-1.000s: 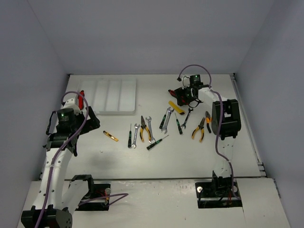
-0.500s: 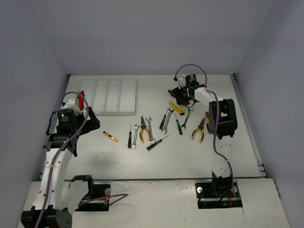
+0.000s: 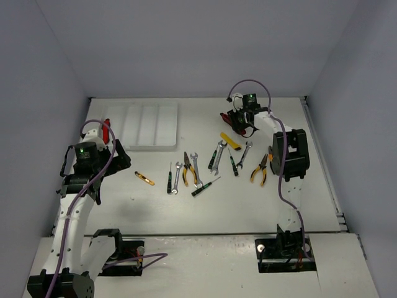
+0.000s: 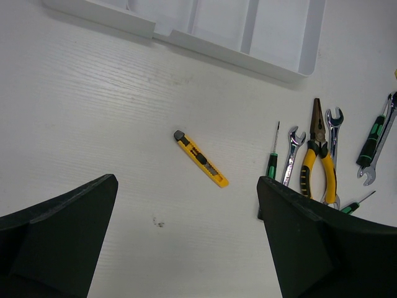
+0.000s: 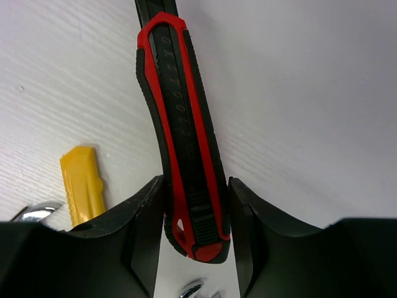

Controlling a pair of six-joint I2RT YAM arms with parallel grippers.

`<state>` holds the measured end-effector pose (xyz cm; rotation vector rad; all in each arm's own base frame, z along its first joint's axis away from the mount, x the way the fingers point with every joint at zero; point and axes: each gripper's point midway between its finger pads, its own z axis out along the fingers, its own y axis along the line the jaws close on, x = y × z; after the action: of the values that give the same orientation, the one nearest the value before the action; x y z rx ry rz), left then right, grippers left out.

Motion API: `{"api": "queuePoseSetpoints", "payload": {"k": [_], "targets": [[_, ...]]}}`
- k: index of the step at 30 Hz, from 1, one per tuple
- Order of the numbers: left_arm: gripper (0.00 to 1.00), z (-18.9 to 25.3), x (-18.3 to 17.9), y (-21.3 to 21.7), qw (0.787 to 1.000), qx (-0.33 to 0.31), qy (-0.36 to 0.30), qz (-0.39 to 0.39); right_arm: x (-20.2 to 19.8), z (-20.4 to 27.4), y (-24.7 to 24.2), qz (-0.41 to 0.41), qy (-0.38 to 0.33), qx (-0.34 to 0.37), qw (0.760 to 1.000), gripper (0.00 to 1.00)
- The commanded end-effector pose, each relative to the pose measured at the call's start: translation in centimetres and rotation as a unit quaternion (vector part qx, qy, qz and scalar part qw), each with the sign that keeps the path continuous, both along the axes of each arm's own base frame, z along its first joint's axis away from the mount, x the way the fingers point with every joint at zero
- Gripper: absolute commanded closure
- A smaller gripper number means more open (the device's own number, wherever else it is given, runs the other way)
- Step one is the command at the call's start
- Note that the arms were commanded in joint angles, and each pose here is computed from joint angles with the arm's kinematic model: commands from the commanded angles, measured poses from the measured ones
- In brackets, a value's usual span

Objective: Sort the tools into containers

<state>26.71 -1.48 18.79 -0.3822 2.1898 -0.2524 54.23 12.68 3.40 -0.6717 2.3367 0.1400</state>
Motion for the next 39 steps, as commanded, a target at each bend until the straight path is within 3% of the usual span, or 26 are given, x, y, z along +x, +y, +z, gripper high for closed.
{"api": "queuePoseSetpoints", "payload": {"k": [1,8,11,22,39], "targets": [[0.05,5.0,1.7,-2.0,0.996,-0.047,-0.078,-0.020,1.4,12.1,3.2,0.004,-0.118,0.047,0.992,1.00],[0.05,10.5,2.8,-7.2,0.980,-0.109,-0.149,-0.069,-5.1,17.4,8.8,0.009,-0.130,0.104,0.986,1.00],[0.05,11.9,3.4,-10.5,0.972,-0.134,-0.170,-0.094,-8.9,16.9,11.8,0.002,-0.115,0.131,0.985,1.00],[0.09,11.2,5.2,-17.8,0.962,-0.144,-0.197,-0.119,-18.9,18.8,17.3,-0.060,-0.120,0.261,0.956,1.00],[0.23,9.1,6.9,-21.5,0.961,-0.169,-0.167,-0.145,-23.7,20.6,20.7,-0.040,-0.121,0.348,0.929,1.00]]}}
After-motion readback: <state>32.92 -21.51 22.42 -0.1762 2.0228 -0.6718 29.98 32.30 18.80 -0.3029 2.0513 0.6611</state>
